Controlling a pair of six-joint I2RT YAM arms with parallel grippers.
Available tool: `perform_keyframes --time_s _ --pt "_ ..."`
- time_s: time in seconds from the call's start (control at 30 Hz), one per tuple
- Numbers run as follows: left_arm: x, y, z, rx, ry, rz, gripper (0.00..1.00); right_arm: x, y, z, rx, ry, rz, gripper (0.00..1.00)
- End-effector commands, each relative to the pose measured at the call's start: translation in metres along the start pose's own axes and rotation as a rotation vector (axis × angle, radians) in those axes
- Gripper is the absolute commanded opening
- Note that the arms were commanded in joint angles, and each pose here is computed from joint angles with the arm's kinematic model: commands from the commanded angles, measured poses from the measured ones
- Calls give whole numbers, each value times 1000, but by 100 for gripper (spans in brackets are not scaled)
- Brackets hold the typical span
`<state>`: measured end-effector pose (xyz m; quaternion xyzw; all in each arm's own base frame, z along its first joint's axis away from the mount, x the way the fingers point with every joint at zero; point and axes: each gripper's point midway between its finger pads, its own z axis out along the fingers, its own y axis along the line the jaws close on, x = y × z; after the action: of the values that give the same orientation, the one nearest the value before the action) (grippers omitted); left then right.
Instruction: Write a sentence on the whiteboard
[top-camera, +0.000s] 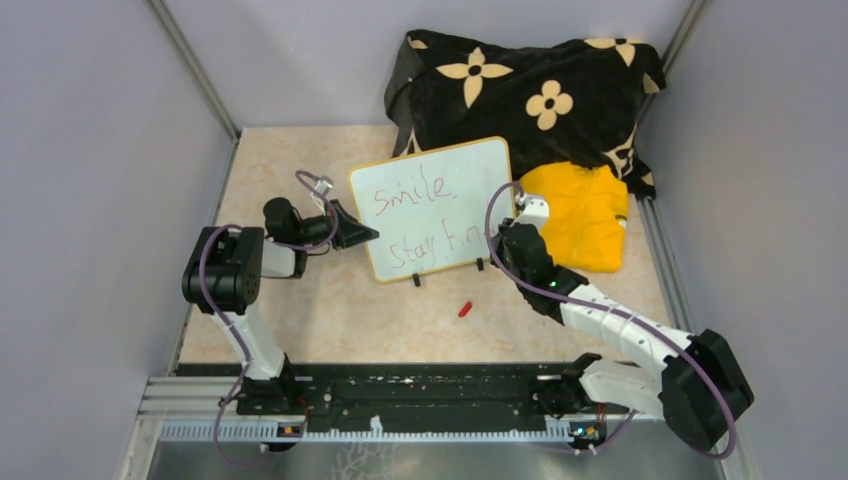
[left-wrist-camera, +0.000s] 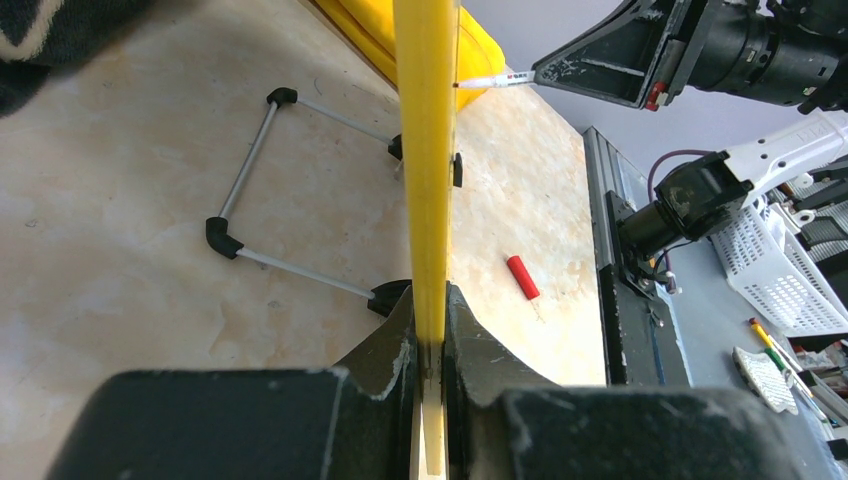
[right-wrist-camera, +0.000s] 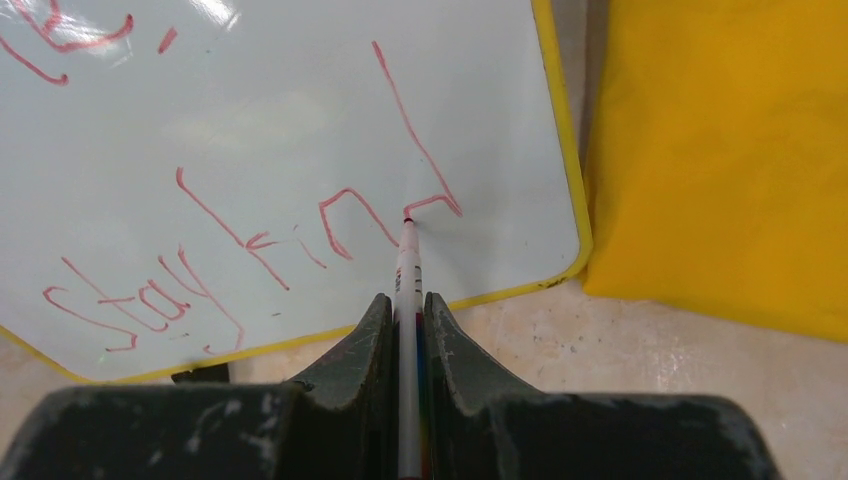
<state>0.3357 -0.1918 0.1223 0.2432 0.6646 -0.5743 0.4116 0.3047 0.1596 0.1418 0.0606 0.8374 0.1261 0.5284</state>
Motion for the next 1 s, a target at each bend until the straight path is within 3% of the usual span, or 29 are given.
perform_keyframes --time_s 0.0,0.97 --pt "22 13 1 -44 29 -68 0 5 -6 1 9 4 14 0" --pt "23 13 1 -42 30 -68 0 -24 -15 -2 95 -63 -5 0"
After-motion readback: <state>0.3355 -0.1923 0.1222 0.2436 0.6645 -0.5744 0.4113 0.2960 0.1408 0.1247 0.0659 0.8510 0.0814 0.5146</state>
